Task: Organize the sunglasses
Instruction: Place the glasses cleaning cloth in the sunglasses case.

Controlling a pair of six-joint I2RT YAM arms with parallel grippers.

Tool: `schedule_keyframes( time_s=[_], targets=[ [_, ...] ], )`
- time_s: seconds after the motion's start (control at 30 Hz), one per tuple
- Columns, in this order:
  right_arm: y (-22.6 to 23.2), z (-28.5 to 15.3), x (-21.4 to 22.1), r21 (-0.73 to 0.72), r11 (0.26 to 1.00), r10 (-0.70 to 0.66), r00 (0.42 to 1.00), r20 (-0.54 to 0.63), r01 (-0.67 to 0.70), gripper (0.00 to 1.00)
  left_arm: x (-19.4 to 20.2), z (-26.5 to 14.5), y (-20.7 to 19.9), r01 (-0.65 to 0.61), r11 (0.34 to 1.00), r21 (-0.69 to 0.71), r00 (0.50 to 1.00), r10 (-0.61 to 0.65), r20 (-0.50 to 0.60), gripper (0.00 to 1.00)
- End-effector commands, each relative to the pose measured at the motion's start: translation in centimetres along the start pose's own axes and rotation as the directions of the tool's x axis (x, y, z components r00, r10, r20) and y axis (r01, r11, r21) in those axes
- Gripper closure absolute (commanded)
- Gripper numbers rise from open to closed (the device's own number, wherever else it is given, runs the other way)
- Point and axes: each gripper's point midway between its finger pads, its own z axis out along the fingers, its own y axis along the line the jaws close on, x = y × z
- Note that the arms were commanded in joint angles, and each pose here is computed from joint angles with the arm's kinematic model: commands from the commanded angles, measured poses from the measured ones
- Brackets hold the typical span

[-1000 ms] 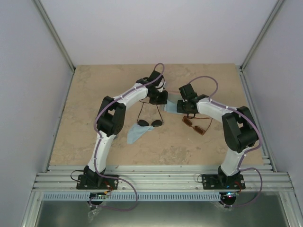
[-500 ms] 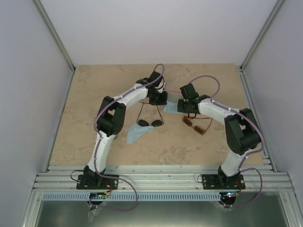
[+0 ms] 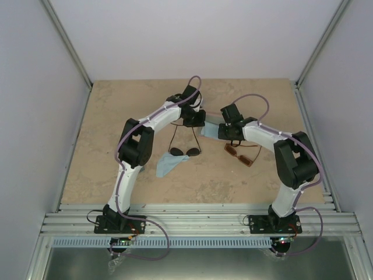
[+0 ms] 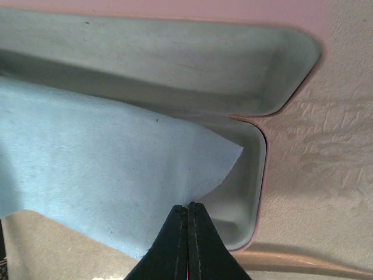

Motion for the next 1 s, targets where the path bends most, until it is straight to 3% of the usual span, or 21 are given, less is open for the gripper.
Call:
schedule_keyframes(
  time_s=[0.0, 0.67, 0.73, 0.87, 0.97],
  targets=[
    [-0.4, 0.8, -0.6, 0.027, 1.000, 0.005, 1.000, 0.009, -0.006, 1.00, -0.3, 0.7, 0.8, 0.012, 1.000, -0.020, 1.000, -0.012, -0.007, 1.00],
    [-1.3, 2.3, -0.5, 0.071, 0.997, -0.011, 1.000, -0.022, 0.013, 0.99, -0.1, 1.8, 2.1, 0.035, 0.997, -0.072, 0.999, -0.037, -0.030, 0.98],
    [-1.2, 2.0, -0.6, 0.070, 0.997, -0.021, 1.000, -0.018, 0.023, 0.93, -0.2, 1.4, 2.1, 0.033, 0.996, -0.081, 0.999, -0.035, -0.025, 0.96],
    [-1.3, -0.1, -1.7, 0.073, 0.996, -0.045, 0.998, 0.045, 0.042, 0.71, -0.4, -0.1, 1.7, 0.012, 0.996, -0.092, 1.000, -0.013, -0.007, 0.86],
    [-1.4, -1.1, -2.4, 0.080, 0.996, -0.054, 0.996, 0.072, 0.048, 0.63, -0.2, -1.1, 1.7, 0.004, 0.994, -0.108, 1.000, -0.004, 0.000, 0.76]
  ],
)
